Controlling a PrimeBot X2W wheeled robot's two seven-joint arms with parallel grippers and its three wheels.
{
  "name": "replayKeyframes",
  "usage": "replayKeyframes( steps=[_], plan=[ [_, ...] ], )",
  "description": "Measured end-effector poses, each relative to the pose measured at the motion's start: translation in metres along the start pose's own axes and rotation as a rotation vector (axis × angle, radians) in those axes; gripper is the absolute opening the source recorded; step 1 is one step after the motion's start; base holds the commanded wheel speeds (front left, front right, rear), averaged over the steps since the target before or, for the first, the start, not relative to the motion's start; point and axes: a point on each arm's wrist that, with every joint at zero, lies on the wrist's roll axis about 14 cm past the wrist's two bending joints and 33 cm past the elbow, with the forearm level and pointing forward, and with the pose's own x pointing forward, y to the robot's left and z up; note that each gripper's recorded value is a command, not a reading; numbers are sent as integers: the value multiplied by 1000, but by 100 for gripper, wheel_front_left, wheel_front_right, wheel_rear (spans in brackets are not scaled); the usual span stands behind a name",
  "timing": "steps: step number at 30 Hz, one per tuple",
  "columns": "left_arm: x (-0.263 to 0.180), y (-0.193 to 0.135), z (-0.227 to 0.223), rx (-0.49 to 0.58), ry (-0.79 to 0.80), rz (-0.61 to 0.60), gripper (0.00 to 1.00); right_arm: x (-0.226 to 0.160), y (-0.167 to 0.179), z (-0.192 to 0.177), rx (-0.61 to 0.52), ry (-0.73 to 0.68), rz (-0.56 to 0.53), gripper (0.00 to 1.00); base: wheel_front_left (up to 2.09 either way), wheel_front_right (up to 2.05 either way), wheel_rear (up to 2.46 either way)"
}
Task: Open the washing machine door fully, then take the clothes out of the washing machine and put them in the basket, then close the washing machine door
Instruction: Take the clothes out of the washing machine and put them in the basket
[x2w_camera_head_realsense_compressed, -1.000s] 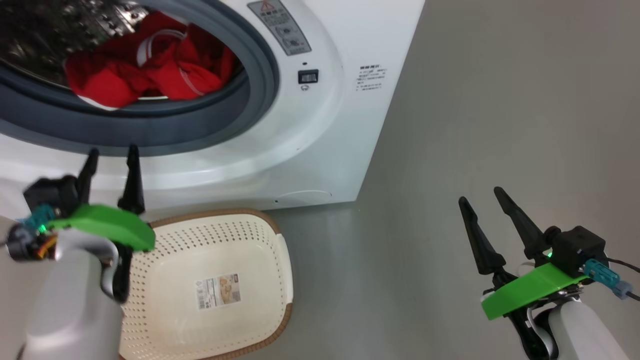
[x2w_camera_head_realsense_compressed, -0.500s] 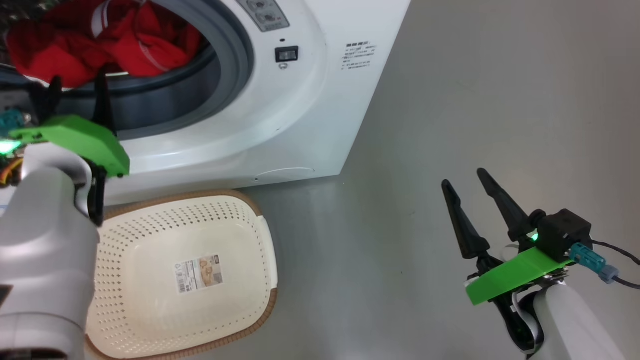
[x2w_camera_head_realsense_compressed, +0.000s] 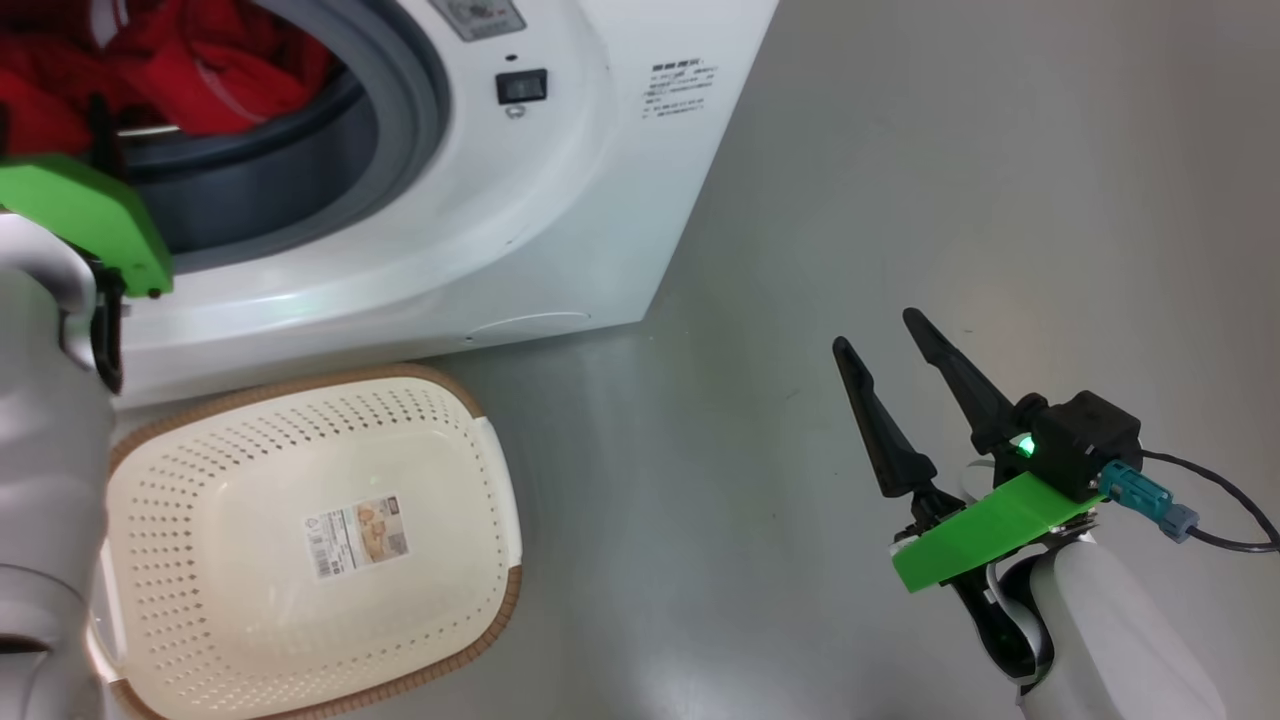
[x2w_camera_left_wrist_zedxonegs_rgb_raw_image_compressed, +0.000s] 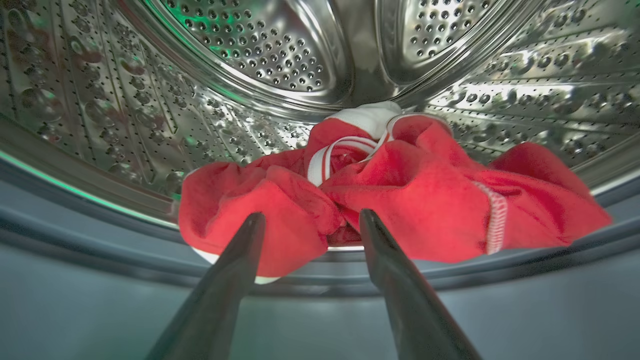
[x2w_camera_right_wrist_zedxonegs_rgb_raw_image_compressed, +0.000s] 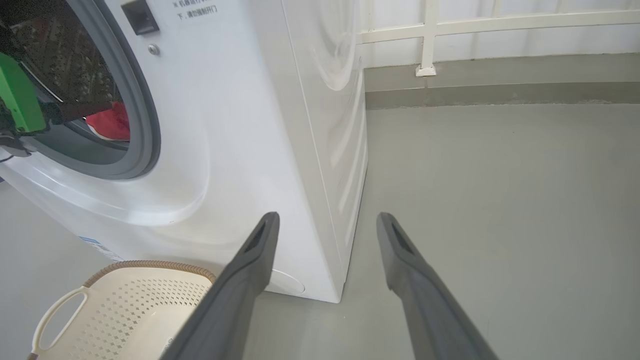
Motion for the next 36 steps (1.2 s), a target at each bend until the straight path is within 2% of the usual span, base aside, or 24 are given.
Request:
replayKeyframes(
  steps=[10, 17, 18, 20, 21, 31, 36],
  plan=[
    [16, 12, -21, 91, 70, 39, 100, 4, -4, -8, -1, 18, -10, 100, 0, 0, 0],
    [24, 14, -28, 104, 95, 42, 100, 7, -5, -10, -4, 23, -7, 100, 0, 0, 0],
    [25, 13, -30, 107, 99, 43, 62, 7, -5, -11, -3, 25, -8, 100, 0, 0, 0],
    [26, 15, -32, 115, 105, 50, 5, 7, -5, -13, -2, 29, -8, 100, 0, 0, 0],
    [26, 16, -33, 117, 108, 52, 0, 7, -5, -14, -1, 30, -9, 100, 0, 0, 0],
    [24, 22, -19, 117, 70, 69, 0, 8, -2, -10, 0, 21, 0, 100, 0, 0, 0],
    [17, 18, -3, 40, 2, 68, 0, 9, 2, -3, -1, 4, 9, 100, 0, 0, 0]
  ],
)
